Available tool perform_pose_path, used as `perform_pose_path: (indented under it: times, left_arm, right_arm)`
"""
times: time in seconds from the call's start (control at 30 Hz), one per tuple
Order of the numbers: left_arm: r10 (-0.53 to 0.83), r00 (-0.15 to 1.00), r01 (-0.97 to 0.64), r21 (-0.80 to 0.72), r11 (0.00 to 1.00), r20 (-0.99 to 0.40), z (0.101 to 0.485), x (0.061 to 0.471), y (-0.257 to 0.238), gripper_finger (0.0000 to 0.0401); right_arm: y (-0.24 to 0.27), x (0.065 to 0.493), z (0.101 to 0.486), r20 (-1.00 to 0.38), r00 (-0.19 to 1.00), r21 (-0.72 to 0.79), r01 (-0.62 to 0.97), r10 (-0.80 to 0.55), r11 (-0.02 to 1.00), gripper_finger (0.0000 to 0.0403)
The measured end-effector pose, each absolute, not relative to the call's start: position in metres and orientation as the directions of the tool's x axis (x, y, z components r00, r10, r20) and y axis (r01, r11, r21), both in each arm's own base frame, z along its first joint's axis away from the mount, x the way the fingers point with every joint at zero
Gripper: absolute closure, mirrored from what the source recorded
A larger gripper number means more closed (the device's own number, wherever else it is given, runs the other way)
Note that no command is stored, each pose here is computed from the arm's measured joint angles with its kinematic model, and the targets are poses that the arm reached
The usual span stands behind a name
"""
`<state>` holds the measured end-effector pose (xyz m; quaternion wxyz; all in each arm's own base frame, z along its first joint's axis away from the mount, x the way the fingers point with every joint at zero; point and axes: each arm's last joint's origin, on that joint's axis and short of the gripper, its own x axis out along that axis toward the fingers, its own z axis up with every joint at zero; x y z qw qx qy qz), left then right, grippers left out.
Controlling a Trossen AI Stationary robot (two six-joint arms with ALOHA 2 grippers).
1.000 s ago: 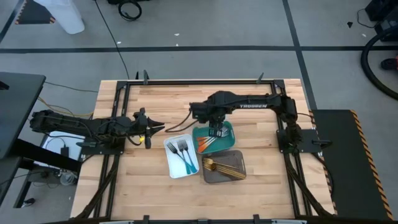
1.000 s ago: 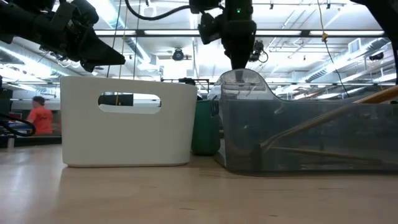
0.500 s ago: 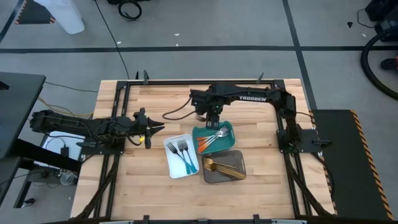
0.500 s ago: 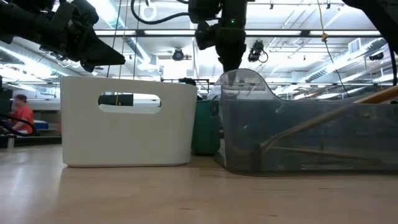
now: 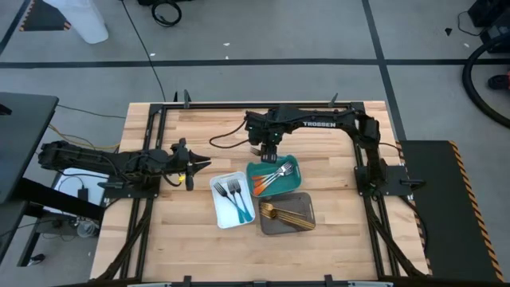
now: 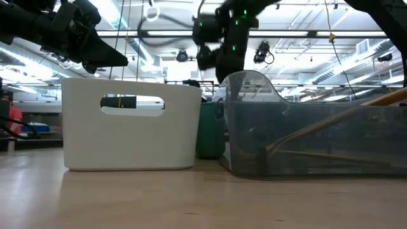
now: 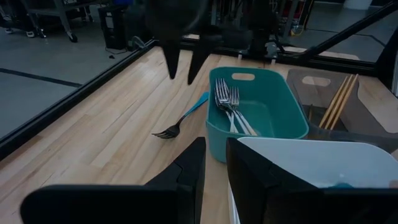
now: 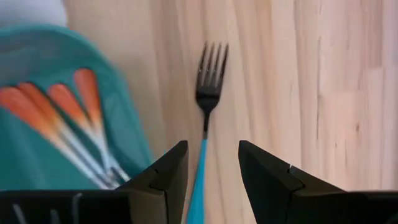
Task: Sort silverware by color (type)
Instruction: Put the blue fork into the white bin
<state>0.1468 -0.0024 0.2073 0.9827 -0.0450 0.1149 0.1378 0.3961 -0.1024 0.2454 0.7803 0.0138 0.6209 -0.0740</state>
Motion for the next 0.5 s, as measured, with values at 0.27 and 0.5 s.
perform_pose_path:
  times: [0.27,0.5]
  left_arm:
    - [0.261,0.936,-0.276,-0.032,0.961,-0.237,0.207,0.147,-0.002,0.0330]
    - [0.262,0.937,-0.264,0.023,0.964,-0.231,0.208,0.147,-0.002,0.0330]
  right_arm:
    - [-0.123,0.399,0.219,-0.939,0.340,-0.019,0.103,-0.053,0.994,0.0251]
    - [-0.134,0.400,0.200,-0.904,0.417,-0.062,0.086,-0.092,0.994,0.0251]
